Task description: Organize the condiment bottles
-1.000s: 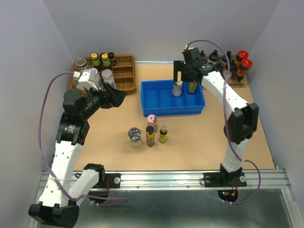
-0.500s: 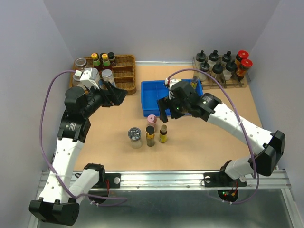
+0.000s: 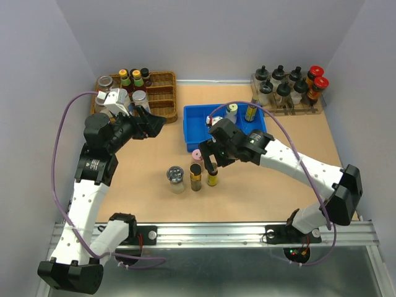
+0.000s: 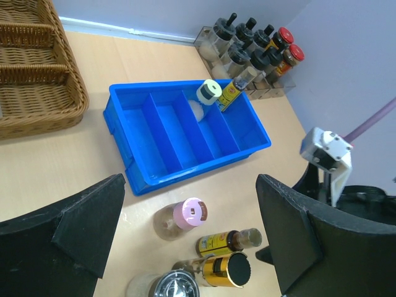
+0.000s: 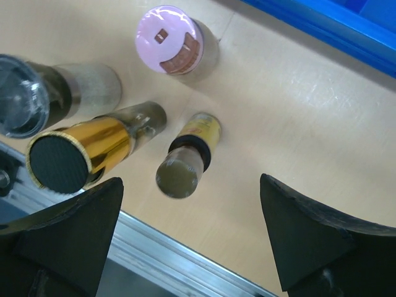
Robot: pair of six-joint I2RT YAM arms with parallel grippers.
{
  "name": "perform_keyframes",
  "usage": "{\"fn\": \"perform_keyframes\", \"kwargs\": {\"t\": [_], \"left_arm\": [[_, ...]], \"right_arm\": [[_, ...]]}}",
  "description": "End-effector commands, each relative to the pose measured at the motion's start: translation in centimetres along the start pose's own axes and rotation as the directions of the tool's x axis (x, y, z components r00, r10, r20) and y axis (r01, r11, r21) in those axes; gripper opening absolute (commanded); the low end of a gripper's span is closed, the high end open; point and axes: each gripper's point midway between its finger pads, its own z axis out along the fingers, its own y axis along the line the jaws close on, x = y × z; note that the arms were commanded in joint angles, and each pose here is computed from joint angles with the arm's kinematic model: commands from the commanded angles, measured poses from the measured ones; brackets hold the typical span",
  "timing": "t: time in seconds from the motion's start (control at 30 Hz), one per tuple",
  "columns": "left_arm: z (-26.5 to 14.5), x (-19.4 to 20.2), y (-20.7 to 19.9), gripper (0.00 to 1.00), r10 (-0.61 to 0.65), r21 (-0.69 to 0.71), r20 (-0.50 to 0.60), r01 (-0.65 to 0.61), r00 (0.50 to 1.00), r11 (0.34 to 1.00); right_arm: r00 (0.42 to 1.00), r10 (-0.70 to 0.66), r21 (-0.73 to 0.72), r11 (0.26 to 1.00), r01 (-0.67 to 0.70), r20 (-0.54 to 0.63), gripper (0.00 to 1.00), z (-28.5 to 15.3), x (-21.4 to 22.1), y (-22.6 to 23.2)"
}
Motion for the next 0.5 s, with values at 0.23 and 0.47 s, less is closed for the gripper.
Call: {"fn": "perform_keyframes", "kwargs": {"t": [0.23, 0.47], "left_arm": [[-0.5, -1.2, -1.2, 0.99, 0.034, 0.039, 0.045, -0.036, 0.998, 0.999], [-0.5, -1.0, -1.0, 0.99, 0.033, 0.033, 0.041, -0.035, 0.999, 0.999]], "right_arm": [[0.999, 0.045, 0.095, 0.995, -0.043, -0.02, 0.85, 2.9, 0.0, -0.6], [0.997, 0.056, 0.089, 0.995, -0.052, -0.048, 0.75, 3.7, 0.9, -0.4]]}}
